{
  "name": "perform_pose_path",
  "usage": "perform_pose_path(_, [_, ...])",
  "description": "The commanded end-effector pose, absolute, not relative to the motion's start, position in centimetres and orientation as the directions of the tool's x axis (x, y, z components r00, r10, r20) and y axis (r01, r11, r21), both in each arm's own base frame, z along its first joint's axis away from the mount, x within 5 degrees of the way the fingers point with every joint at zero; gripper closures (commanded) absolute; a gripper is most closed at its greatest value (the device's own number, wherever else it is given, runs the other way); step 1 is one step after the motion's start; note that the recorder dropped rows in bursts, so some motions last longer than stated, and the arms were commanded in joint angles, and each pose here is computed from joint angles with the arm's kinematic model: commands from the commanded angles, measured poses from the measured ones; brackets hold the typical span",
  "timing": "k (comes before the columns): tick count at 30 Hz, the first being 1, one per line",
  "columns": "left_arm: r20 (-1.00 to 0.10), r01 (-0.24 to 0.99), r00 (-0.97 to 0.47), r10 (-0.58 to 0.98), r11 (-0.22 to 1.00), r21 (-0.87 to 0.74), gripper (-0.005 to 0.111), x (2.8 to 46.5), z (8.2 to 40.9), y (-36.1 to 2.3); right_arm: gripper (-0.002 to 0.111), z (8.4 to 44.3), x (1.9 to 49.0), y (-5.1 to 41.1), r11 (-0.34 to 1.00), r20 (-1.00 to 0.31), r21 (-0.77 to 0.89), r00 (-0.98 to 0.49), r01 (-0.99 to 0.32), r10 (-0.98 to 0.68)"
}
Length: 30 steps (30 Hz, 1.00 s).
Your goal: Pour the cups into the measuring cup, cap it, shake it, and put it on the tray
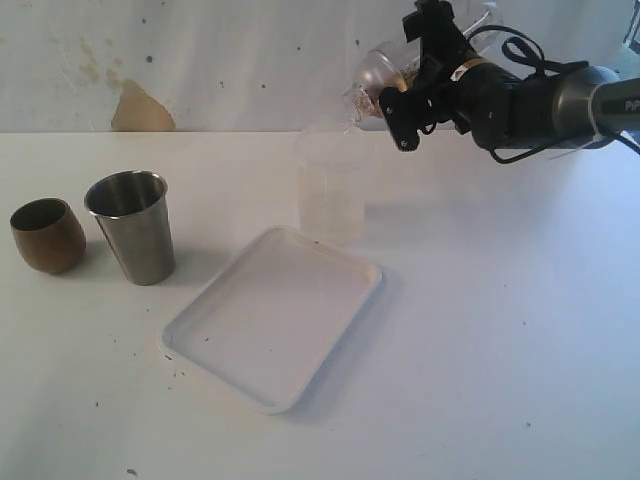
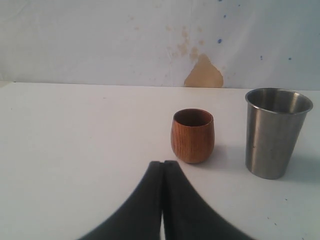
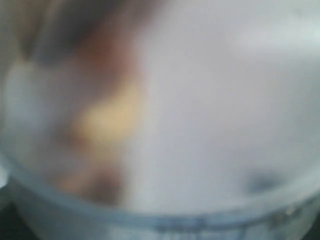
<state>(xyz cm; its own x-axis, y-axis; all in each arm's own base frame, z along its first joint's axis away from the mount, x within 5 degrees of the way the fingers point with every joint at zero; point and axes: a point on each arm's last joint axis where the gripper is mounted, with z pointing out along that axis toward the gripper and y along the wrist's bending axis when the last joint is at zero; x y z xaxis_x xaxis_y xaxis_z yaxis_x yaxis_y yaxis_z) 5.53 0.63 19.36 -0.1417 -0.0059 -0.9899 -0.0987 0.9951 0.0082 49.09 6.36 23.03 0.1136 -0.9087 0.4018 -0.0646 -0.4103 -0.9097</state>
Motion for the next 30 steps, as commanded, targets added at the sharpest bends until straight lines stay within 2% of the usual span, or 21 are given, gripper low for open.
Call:
perform_pose_path(1, [-0.990, -0.097, -0.144, -0.003, 0.995, 0.012, 0.107, 5.52, 19.22, 0.63, 0.108, 24.75, 49.07, 6.45, -0.440, 0.440, -0.898, 0.087, 0.018, -0.894])
perform_pose_path(7, [-0.990, -0.097, -0.144, -0.003, 0.995, 0.012, 0.107, 5.52, 19.22, 0.63, 0.108, 24.95, 49.03, 6.79, -0.502, 0.506, -0.863, 0.108, 0.063, -0.856])
perform_pose_path(30, [-0.990, -0.097, -0.144, -0.003, 0.995, 0.012, 0.107, 5.52, 19.22, 0.63, 0.108, 25.21, 49.02, 6.82, -0.505, 0.512, -0.859, 0.095, 0.090, -0.854])
